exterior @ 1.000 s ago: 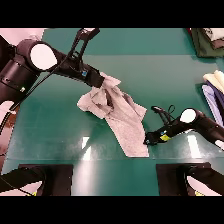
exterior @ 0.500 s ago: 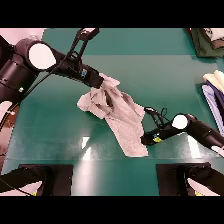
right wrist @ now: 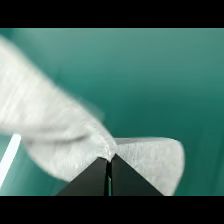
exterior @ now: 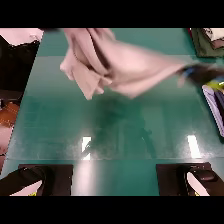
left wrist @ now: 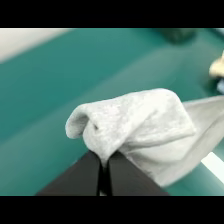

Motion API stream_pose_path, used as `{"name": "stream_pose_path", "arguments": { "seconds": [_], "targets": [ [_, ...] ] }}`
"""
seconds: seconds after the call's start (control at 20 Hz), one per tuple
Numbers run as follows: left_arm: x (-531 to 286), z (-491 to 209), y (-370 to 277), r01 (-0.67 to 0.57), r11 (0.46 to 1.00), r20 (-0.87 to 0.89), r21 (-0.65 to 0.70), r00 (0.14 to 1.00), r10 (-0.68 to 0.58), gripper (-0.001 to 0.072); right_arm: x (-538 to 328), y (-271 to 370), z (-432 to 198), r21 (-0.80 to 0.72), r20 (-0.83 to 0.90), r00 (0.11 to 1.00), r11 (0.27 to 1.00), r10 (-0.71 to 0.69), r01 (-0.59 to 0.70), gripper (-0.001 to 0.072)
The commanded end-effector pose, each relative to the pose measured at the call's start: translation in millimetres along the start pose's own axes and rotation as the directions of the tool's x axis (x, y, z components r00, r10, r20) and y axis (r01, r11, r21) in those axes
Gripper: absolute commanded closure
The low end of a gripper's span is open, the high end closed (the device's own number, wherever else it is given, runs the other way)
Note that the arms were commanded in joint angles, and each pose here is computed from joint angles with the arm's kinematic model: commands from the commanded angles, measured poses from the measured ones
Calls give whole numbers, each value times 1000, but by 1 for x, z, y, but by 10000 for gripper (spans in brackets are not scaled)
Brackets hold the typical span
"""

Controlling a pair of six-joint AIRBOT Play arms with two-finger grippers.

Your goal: Fold the shirts.

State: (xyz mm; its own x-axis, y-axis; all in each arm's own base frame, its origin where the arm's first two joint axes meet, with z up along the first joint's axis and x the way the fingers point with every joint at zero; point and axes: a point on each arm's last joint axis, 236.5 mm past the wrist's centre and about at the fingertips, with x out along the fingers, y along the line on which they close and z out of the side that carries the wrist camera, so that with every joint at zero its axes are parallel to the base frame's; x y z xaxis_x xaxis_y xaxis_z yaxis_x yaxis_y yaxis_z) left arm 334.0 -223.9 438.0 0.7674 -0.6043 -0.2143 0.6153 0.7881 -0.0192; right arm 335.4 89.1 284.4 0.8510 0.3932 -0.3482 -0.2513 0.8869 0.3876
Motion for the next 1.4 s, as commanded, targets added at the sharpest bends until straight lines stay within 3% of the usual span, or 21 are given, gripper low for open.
{"name": "stream_pose_path", "arguments": {
  "seconds": [0.0,0.2,0.45,0.7,0.85,1.0,1.1,1.35],
  "targets": [
    [-84,74,-7,-34,999,256,35,966,24,683,-116,7,130,-129,398,909,973,-124,189,703],
    [-129,91,-24,19,1000,337,-3,941,-16,682,-175,28,177,-186,501,848,936,-173,300,703],
    [-138,80,-74,249,967,296,-49,929,-224,683,-187,74,185,-289,480,875,929,-67,229,703],
    [-123,33,-80,259,964,104,-57,962,-253,683,-175,91,182,-340,414,910,928,2,153,703],
    [-87,-11,-50,146,987,-46,-66,988,-149,683,-133,65,161,-278,306,952,955,-16,106,703],
    [-41,-69,30,-159,987,-215,-26,965,150,683,-70,17,133,-189,149,987,978,-64,92,703],
    [-8,-105,67,-278,960,-299,35,914,276,684,-18,-25,103,-111,10,995,989,-95,95,703],
    [114,-179,100,-289,949,-389,123,866,314,683,92,-123,24,74,-211,967,984,-145,164,703]
  ]
}}
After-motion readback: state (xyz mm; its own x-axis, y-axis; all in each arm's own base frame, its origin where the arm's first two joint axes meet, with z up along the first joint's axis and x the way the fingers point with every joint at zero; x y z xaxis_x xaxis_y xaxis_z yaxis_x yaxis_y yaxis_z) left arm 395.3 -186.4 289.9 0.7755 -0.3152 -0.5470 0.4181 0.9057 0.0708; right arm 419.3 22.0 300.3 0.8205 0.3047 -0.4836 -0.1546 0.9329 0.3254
